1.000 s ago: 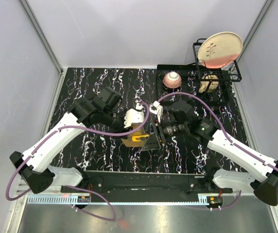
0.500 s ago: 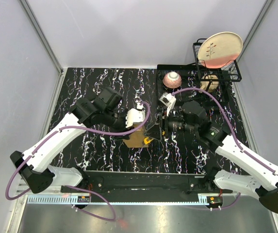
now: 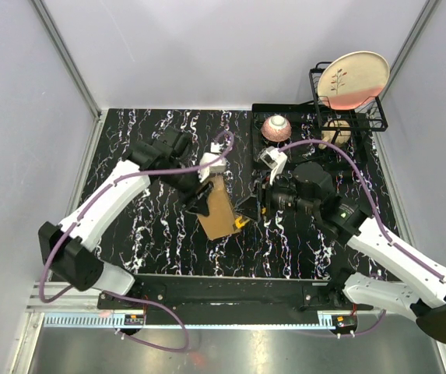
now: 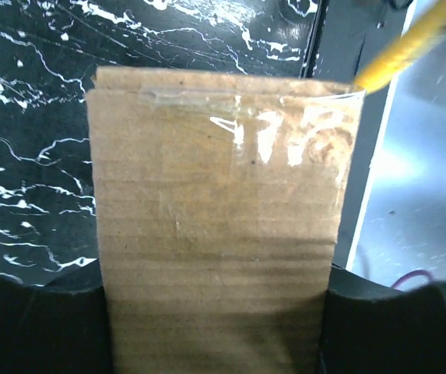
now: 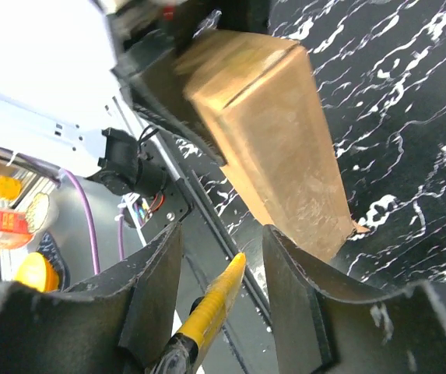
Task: Unpack the express box
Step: Cut the express box.
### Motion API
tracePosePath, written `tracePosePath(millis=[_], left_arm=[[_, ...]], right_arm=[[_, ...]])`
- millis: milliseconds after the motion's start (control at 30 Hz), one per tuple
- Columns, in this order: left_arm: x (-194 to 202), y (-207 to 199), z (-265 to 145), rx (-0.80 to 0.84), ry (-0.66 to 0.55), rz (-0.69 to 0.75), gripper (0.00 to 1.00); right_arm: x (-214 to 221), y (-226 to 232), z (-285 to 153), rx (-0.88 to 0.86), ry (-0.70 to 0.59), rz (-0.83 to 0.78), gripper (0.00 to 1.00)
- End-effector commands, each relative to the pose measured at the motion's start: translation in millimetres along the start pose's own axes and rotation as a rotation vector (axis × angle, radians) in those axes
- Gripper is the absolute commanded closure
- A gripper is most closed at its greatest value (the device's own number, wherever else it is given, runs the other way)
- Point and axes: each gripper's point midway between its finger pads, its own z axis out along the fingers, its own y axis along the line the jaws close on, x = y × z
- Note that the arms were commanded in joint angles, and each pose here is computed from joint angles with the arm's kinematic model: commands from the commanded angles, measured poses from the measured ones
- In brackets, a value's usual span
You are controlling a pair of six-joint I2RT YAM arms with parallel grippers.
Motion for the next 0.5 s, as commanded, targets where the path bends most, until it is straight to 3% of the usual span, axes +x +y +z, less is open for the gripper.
tracePosePath(millis=[0, 233, 433, 467], left_arm=[[-21, 3, -1, 0.201, -0.185, -0.142, 0.93], [-26, -9, 9, 0.450, -0.198, -0.298, 0.90], [1, -1, 36, 0.606, -0.113, -0.429, 0.87], [11, 4, 44, 0.627, -0.090, -0.466, 0.82]], right_arm=[[-55, 18, -22, 0.012, -0.170, -0.112, 1.00], [-95, 26, -26, 0.006, -0.345, -0.164, 1.00], [-94, 7, 7, 0.025, -0.348, -0.151, 1.00], [-89, 5, 12, 0.020, -0.337, -0.138, 1.00]])
